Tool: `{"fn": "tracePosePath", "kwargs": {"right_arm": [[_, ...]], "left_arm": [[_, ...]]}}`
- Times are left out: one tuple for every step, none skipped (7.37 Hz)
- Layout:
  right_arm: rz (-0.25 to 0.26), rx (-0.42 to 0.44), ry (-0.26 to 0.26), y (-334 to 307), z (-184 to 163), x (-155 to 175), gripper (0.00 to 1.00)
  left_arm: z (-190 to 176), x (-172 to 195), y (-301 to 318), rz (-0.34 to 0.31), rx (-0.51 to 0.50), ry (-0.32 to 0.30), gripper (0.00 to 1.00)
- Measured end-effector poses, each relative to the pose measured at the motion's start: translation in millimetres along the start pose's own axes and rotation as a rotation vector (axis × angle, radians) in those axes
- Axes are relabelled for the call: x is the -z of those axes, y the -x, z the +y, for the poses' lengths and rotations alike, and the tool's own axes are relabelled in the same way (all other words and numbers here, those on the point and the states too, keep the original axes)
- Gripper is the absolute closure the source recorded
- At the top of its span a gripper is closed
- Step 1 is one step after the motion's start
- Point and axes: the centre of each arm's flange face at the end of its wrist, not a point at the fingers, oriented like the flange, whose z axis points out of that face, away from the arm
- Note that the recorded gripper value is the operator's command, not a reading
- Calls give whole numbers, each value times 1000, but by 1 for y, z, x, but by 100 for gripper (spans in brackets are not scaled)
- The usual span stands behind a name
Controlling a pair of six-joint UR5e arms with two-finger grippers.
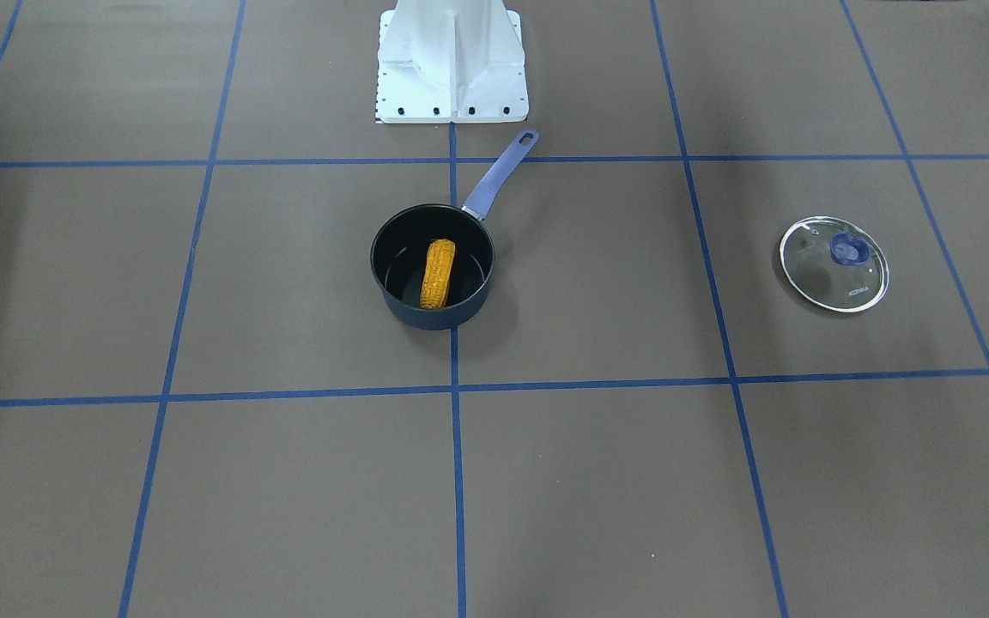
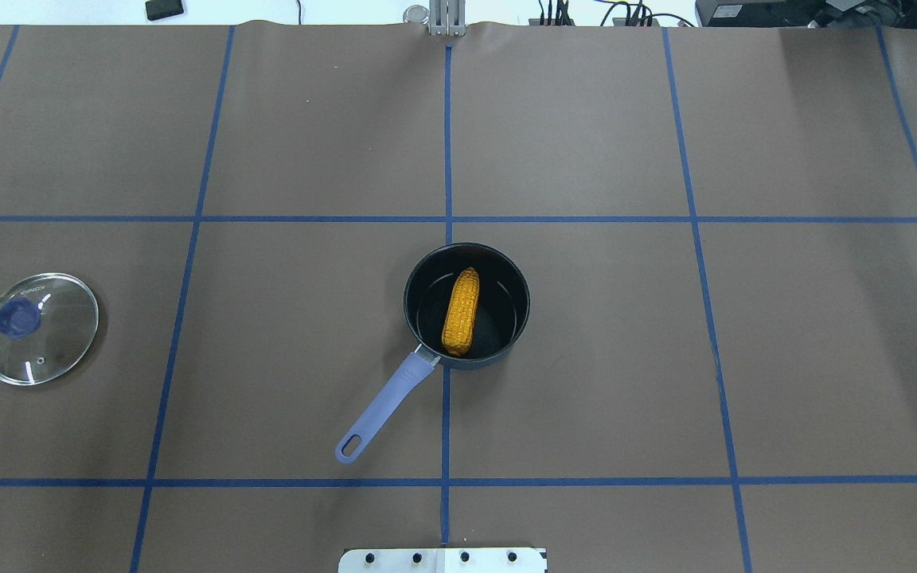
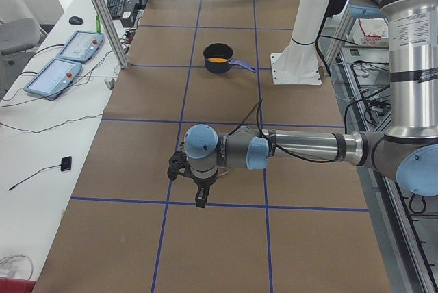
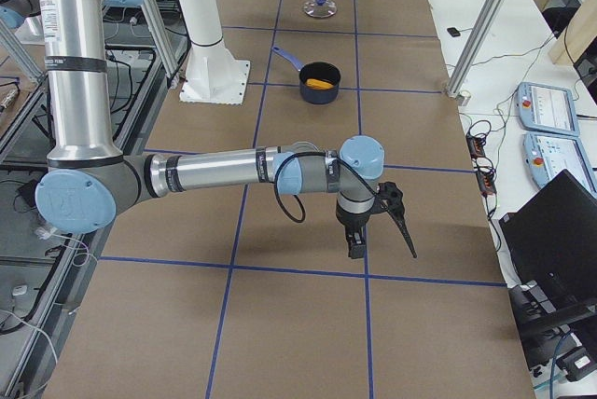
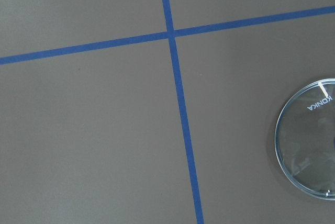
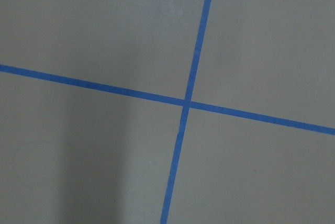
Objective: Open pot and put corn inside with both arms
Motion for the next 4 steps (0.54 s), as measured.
{"fn": "tracePosePath", "kwargs": {"right_arm": [[-7,-18,19,-8,5,-10,0],[-10,-30,33,-13,8,-17,0],[-10,-30,35,-15,8,-18,0],[-9,-29,32,-14,8,-17,0]], "left_arm": [[1,-1,1,0,1,2,1],[2,-1,1,0,1,3,1],[2,-1,1,0,1,4,1],[3,-2,1,0,1,4,1]]}}
